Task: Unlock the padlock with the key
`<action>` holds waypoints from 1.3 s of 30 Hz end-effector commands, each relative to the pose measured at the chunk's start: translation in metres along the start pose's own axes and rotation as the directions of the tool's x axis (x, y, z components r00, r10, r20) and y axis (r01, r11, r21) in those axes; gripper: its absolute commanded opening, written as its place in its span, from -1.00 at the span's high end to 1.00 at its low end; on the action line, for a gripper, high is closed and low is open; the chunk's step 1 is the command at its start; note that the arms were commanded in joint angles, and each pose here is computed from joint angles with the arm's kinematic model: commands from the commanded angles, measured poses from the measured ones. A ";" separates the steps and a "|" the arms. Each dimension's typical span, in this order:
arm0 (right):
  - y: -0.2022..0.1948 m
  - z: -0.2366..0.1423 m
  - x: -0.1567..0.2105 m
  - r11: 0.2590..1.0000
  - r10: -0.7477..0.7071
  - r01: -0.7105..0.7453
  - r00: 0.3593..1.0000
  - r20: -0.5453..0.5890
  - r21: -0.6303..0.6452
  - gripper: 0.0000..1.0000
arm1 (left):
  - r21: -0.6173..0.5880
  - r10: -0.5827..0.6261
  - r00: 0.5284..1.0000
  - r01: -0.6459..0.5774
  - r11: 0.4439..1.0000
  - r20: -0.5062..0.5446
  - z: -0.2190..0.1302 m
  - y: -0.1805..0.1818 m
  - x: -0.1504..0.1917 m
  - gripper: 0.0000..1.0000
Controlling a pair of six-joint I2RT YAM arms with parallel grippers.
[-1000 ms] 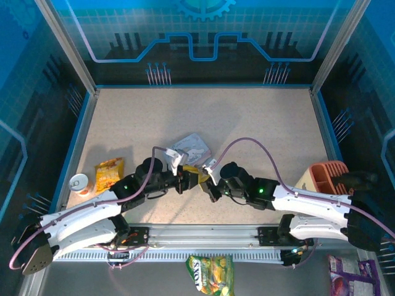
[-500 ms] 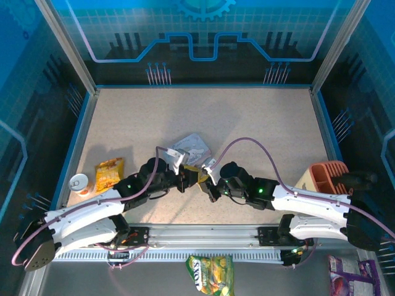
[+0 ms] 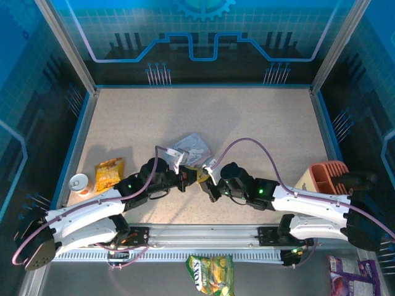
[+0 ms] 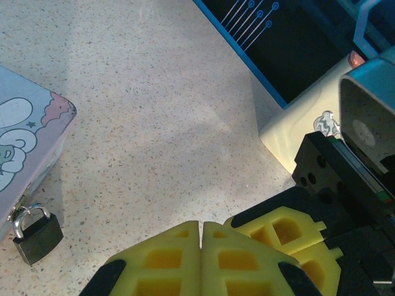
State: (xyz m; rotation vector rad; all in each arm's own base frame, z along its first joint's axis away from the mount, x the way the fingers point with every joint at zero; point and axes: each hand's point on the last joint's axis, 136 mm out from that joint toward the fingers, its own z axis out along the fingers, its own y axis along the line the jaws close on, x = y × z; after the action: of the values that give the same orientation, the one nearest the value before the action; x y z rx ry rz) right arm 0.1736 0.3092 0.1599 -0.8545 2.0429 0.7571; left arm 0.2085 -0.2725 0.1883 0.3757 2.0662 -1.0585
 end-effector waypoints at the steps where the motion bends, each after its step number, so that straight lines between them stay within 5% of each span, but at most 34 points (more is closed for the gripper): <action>1: 0.003 -0.008 -0.013 1.000 0.023 -0.022 0.997 0.071 -0.008 0.93 | -0.069 -0.070 0.997 0.072 0.995 0.034 0.000 0.012 -0.005 0.99; 4: 0.002 -0.011 -0.016 0.999 0.036 -0.035 0.995 0.089 -0.005 0.77 | -0.089 -0.131 0.989 0.137 0.987 0.072 -0.001 0.016 -0.011 0.99; 8: -0.002 -0.015 -0.019 0.998 0.063 -0.064 0.991 0.116 0.009 0.30 | -0.151 -0.214 0.968 0.232 0.961 0.129 -0.005 0.030 -0.015 0.99; 12: -0.011 -0.023 -0.019 0.991 0.132 -0.135 0.982 0.138 0.017 0.12 | -0.265 -0.390 0.905 0.423 0.867 0.170 -0.014 0.059 -0.006 1.00; 17: -0.020 -0.036 -0.023 0.958 0.285 -0.285 0.928 0.239 -0.034 0.09 | -0.278 -0.546 0.812 0.584 0.763 0.208 -0.021 0.071 0.010 1.00; 20: -0.018 -0.036 -0.029 0.933 0.360 -0.347 0.885 0.294 -0.098 0.12 | -0.241 -0.575 0.788 0.615 0.751 0.219 -0.021 0.068 0.009 1.00; 27: 0.002 -0.030 -0.041 0.899 0.427 -0.338 0.819 0.382 -0.279 0.09 | -0.207 -0.601 0.780 0.626 0.752 0.176 -0.017 0.054 0.004 1.00; 39: 0.017 -0.008 -0.044 0.910 0.403 -0.309 0.817 0.411 -0.278 0.18 | -0.177 -0.647 0.745 0.667 0.724 0.162 -0.027 0.045 0.008 1.00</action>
State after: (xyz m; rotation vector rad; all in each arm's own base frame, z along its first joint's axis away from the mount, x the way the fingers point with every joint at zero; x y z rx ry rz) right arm 0.1719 0.3211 0.1775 -0.3925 1.8224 1.2156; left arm 0.2205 -0.2230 0.1608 -0.5630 2.2478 -1.1434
